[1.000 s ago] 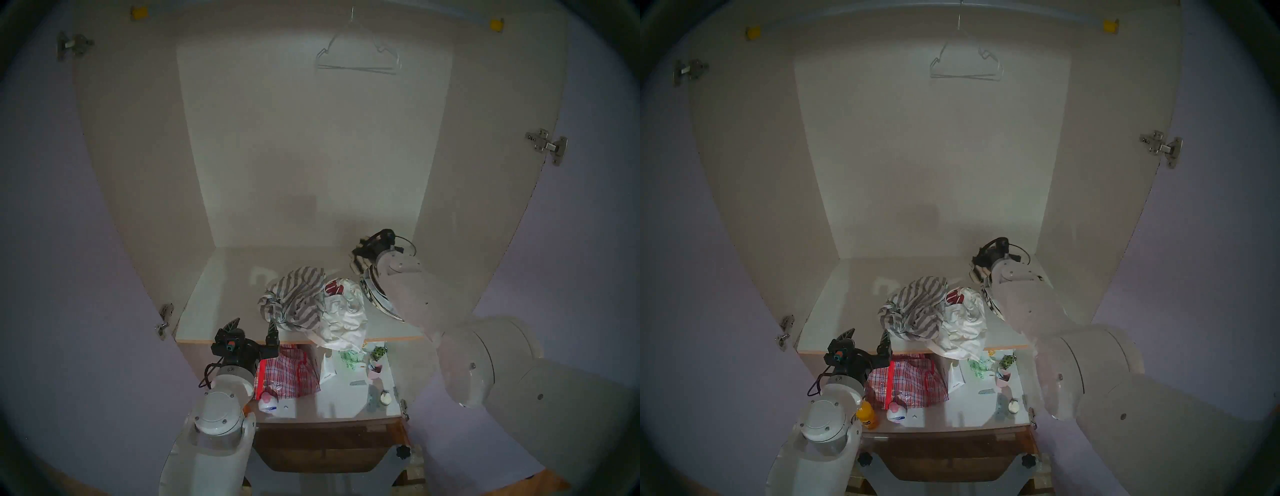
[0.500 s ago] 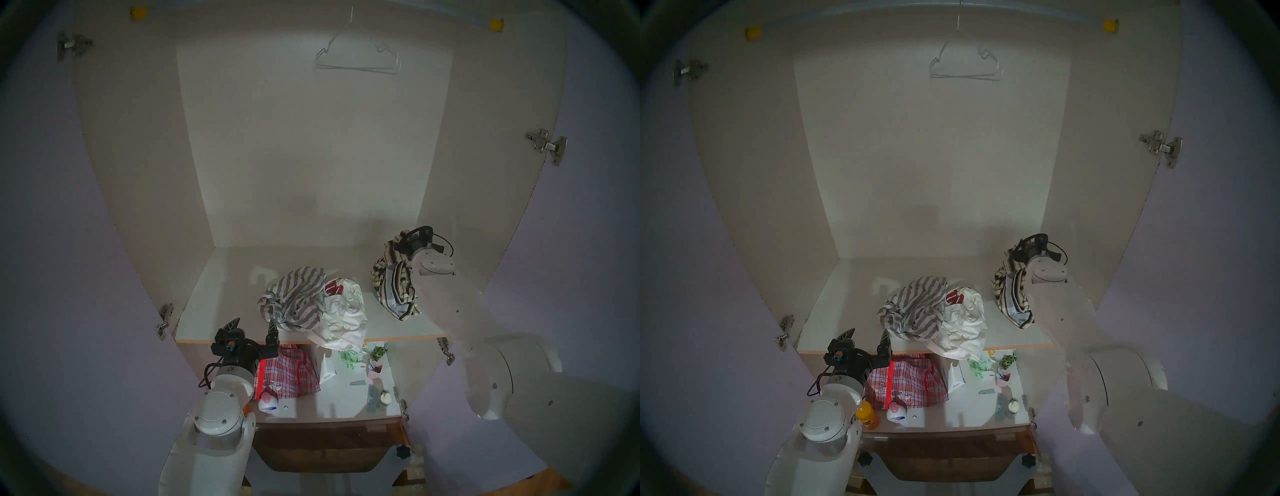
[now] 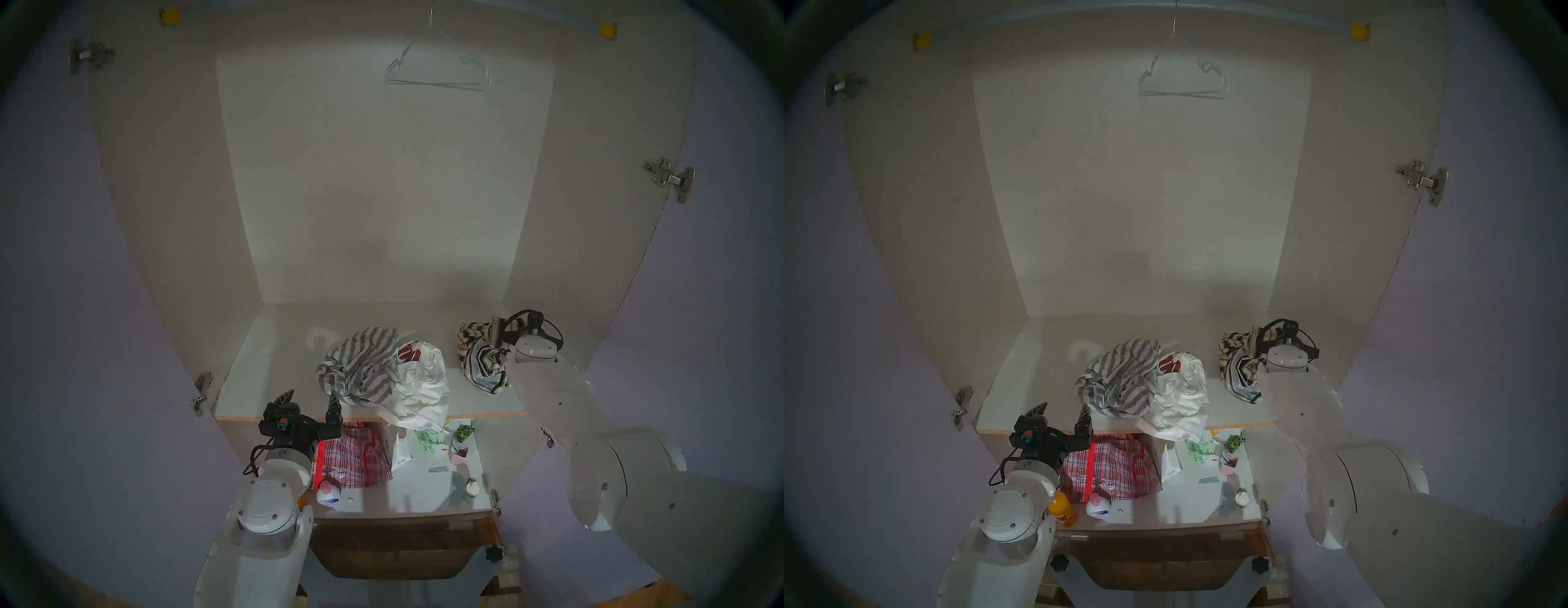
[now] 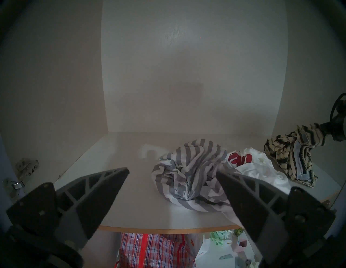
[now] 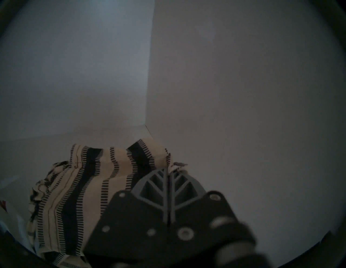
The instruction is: Sort tops into two piles: light colors and dark colors
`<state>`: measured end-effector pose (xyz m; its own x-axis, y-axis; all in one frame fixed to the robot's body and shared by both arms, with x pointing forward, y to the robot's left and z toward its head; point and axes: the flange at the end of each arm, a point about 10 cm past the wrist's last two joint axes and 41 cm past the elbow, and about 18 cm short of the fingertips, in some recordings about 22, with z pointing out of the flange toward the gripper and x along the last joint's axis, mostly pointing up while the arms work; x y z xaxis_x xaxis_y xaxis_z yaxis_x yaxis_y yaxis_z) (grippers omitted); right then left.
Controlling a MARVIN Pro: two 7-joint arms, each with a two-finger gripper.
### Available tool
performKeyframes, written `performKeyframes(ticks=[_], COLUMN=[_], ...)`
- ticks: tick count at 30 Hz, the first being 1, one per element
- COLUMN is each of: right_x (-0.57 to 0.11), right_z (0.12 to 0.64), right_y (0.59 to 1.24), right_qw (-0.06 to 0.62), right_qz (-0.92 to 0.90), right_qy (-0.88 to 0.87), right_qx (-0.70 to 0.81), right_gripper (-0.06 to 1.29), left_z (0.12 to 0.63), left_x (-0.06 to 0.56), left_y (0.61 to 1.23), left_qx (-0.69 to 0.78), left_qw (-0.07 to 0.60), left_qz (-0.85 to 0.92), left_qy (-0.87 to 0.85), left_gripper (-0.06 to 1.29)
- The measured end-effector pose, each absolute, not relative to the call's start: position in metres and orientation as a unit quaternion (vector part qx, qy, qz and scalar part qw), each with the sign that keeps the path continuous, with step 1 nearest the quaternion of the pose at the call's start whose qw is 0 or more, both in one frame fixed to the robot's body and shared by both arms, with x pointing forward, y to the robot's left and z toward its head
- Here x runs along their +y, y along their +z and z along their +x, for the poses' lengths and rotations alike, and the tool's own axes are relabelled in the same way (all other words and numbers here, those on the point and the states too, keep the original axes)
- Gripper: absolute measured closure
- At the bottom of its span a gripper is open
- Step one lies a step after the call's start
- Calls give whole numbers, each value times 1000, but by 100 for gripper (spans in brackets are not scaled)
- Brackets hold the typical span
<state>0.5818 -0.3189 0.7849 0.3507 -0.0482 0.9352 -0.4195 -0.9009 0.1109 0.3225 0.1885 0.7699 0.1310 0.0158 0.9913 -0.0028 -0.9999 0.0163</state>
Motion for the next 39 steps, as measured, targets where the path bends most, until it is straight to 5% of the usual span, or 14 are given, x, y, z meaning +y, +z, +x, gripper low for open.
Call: performKeyframes(ticks=[7,8,10,11,25,39], right_x=[-322,-316,-313,-310,-286,-298], right_z=[579,581,583,585,574,550], right_y=[767,767,768,770,831,824], right_qw=[148,127,106,95,-60,-66], right_qz=[828,830,831,830,705,735], right_qy=[529,536,542,548,698,670], right_qx=[-111,-86,-65,-41,110,82], right_gripper=[121,77,16,-1,-1,-1], left_z=[323,323,323,323,322,365], left_x=[188,189,188,189,186,147], left_y=[770,770,770,770,769,754], left_qx=[4,5,5,5,-6,-273], left_qw=[7,7,7,7,9,-25], left_qz=[752,752,752,752,754,745], left_qy=[659,659,659,659,657,608], left_gripper=[-3,-3,-3,-3,-3,-3])
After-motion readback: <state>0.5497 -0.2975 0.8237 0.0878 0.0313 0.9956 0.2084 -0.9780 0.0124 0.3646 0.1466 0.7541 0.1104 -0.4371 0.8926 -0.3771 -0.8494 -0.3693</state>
